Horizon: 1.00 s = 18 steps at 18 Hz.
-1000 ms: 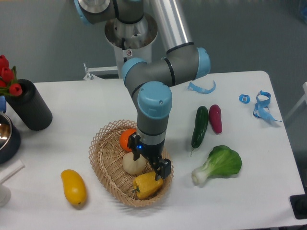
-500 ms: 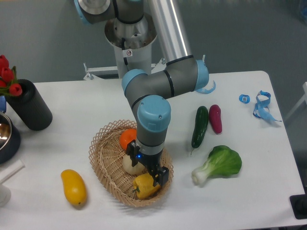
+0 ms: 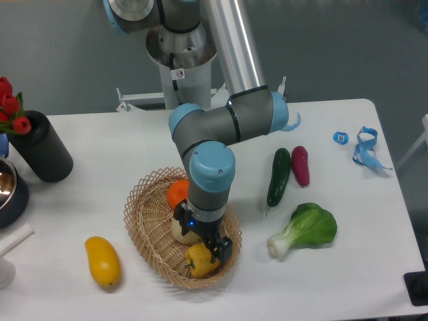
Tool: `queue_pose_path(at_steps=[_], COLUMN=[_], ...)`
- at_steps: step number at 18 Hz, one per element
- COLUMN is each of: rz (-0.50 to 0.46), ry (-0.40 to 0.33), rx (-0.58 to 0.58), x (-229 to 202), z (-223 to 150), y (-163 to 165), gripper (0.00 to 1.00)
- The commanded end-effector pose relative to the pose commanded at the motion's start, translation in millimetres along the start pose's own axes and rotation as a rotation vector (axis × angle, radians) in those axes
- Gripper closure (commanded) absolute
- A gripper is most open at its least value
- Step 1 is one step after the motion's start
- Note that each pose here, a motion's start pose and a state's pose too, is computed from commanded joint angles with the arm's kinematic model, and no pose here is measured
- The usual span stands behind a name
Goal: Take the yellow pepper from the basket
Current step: 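Lower the gripper onto the yellow bell pepper in the basket, then close the gripper fingers around the yellow bell pepper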
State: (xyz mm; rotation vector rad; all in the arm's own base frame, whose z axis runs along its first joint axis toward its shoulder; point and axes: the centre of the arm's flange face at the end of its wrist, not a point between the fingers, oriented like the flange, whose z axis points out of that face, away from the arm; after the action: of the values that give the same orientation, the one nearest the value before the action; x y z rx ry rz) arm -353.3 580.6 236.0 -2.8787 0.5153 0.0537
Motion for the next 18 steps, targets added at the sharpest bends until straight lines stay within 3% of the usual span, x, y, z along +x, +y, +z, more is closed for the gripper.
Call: queue_pose_path(at_steps=[18], rz=[0.008], ry=[0.009], rx=[-0.006], x=[-0.5], z=[12.0], y=[-6.0], gripper=[0.0])
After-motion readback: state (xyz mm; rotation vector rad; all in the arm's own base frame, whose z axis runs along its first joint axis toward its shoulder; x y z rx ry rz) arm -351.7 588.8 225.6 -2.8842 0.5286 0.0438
